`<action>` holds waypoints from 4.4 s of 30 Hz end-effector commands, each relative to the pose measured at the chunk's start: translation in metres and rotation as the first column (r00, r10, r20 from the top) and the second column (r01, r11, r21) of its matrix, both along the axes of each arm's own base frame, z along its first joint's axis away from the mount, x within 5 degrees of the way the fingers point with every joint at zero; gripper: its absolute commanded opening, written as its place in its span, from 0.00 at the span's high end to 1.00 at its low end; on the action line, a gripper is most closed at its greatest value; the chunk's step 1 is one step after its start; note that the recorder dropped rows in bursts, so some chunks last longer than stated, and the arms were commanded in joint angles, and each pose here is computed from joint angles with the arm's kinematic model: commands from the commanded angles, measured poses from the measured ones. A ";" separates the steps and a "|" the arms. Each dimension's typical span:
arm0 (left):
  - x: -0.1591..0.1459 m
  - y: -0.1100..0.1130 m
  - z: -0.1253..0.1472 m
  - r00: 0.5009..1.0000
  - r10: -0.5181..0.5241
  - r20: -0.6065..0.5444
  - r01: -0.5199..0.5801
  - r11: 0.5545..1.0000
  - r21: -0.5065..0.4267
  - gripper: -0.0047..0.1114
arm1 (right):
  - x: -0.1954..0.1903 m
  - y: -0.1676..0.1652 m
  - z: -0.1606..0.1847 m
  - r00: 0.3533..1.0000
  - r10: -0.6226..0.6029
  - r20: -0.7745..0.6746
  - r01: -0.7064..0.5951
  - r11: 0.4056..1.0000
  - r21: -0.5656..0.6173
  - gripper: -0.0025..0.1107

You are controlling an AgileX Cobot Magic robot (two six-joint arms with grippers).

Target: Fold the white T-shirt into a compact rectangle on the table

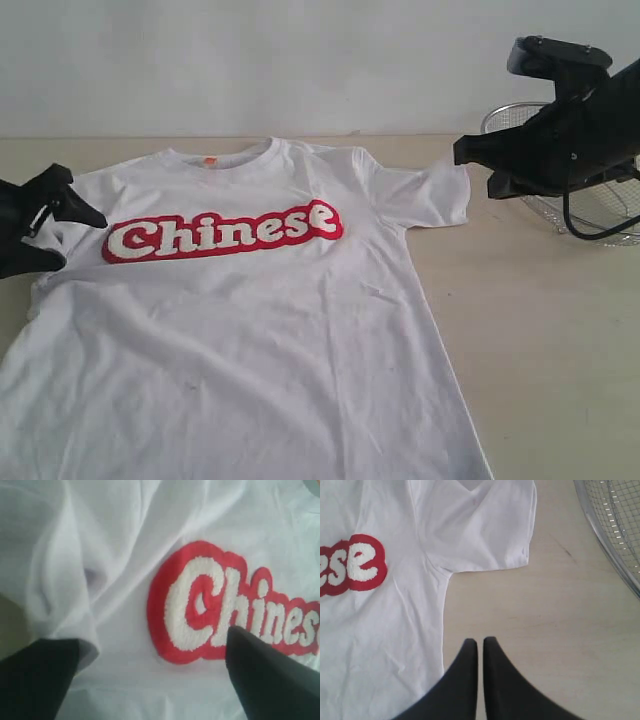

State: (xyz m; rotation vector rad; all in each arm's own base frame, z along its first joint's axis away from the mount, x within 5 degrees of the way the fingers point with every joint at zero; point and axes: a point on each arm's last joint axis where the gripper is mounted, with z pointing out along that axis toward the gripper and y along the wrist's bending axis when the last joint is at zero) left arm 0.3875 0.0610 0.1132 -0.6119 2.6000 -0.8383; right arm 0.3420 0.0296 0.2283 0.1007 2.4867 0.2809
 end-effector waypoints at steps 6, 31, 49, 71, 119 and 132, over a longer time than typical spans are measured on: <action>0.001 0.015 0.011 0.995 0.028 0.100 -0.009 0.982 -0.188 0.31 | 0.000 -0.002 0.005 0.999 -0.003 0.032 0.003 1.000 -0.010 0.98; -0.006 0.057 0.026 0.996 0.020 -0.084 -0.029 0.994 -0.102 0.34 | 0.000 -0.002 0.005 0.999 -0.001 0.034 0.002 1.000 -0.012 0.98; 0.014 0.099 0.107 0.993 0.117 0.031 -0.117 0.993 0.005 0.44 | 0.001 -0.002 0.005 0.999 -0.002 0.039 0.003 1.000 -0.014 0.98; 0.022 0.072 0.135 0.979 0.068 0.191 -0.037 0.986 -0.163 0.44 | 0.004 -0.005 0.007 0.997 -0.013 0.081 0.015 1.000 -0.026 0.98; 0.057 0.092 0.083 0.326 -0.942 0.085 0.597 0.275 0.753 0.47 | 0.018 -0.008 0.023 0.960 -0.047 0.275 0.062 0.997 -0.043 0.98; 0.061 0.099 0.049 0.088 -0.996 -0.017 0.583 0.037 0.811 0.46 | 0.018 -0.008 0.023 0.961 -0.047 0.273 0.061 0.997 -0.043 0.98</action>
